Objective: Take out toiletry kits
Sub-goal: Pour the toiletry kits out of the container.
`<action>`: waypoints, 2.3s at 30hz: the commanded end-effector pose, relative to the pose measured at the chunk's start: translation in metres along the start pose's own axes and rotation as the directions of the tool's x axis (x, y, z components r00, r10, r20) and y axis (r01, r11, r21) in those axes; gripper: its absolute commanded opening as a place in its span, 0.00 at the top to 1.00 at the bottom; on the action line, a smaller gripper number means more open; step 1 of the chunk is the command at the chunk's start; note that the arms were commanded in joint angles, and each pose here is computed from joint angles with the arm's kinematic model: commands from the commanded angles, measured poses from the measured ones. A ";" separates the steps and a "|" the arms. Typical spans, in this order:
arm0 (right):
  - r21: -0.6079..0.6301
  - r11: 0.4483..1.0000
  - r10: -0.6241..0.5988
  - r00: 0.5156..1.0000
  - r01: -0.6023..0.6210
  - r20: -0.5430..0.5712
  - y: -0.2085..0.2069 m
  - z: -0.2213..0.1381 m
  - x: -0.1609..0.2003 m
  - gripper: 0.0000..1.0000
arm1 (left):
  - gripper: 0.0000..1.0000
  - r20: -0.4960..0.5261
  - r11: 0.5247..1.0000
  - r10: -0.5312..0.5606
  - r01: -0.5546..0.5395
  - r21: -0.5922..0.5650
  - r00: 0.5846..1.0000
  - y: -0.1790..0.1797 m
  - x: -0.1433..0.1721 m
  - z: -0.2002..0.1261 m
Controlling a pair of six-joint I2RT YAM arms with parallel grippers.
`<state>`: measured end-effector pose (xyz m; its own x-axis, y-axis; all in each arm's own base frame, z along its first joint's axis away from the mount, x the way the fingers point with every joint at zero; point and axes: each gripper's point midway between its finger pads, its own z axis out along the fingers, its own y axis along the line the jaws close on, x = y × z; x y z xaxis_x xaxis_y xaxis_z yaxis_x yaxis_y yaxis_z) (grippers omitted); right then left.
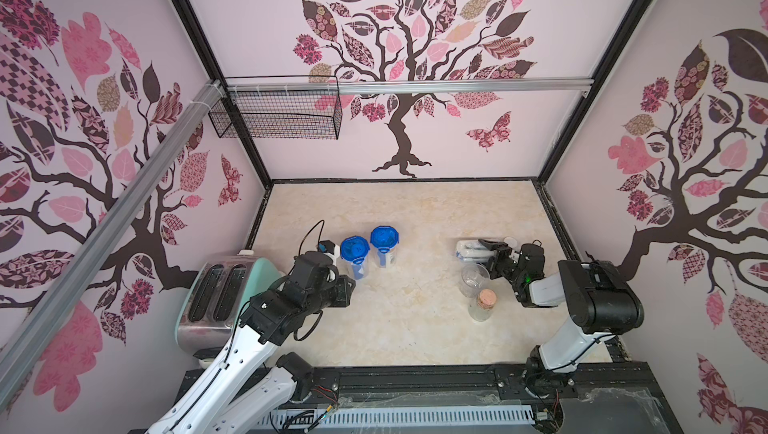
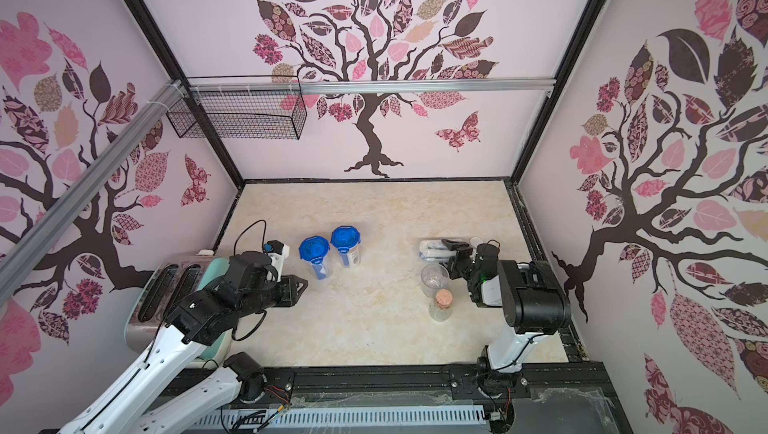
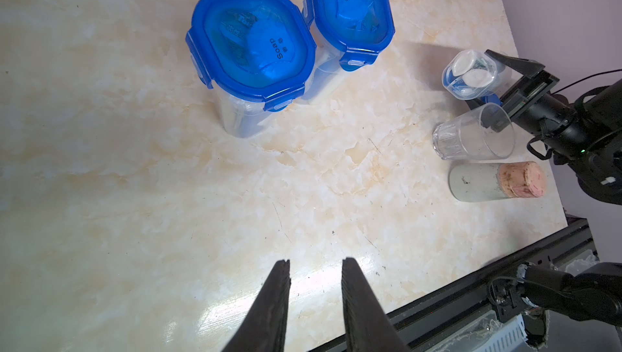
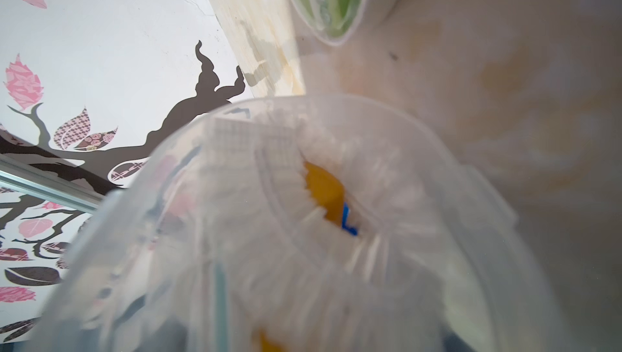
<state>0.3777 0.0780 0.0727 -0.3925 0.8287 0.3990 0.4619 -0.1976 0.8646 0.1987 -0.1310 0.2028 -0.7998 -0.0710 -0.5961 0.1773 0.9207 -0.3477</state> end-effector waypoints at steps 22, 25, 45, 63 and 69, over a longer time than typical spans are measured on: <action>-0.200 0.967 0.128 0.980 -0.157 -0.151 0.035 -0.010 0.019 0.51 | 0.69 0.009 1.000 -0.001 0.001 0.002 1.000 0.000 -0.002 0.002; -0.217 0.957 0.156 0.972 -0.192 -0.174 0.035 -0.010 0.019 0.51 | 0.69 0.004 0.999 0.003 -0.003 0.036 1.000 -0.006 -0.001 0.002; -0.251 0.940 0.179 0.960 -0.231 -0.214 0.040 -0.015 0.024 0.50 | 0.48 0.195 0.872 0.203 -0.268 0.410 0.960 -0.150 -0.070 0.017; -0.262 0.940 0.151 0.956 -0.217 -0.251 0.050 -0.021 0.035 0.47 | 0.21 0.210 0.583 0.581 -0.582 0.567 0.787 -0.260 -0.076 0.194; -0.267 0.940 0.145 0.956 -0.214 -0.256 0.053 -0.021 0.036 0.46 | 0.21 0.210 0.564 0.604 -0.599 0.568 0.768 -0.265 -0.071 0.232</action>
<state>0.3693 0.0849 0.0979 -0.4473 0.7015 0.5548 0.3721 -0.4181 0.8287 0.3376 -0.4459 0.1637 -0.4580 0.4257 -0.7804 0.8693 0.3983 -0.2928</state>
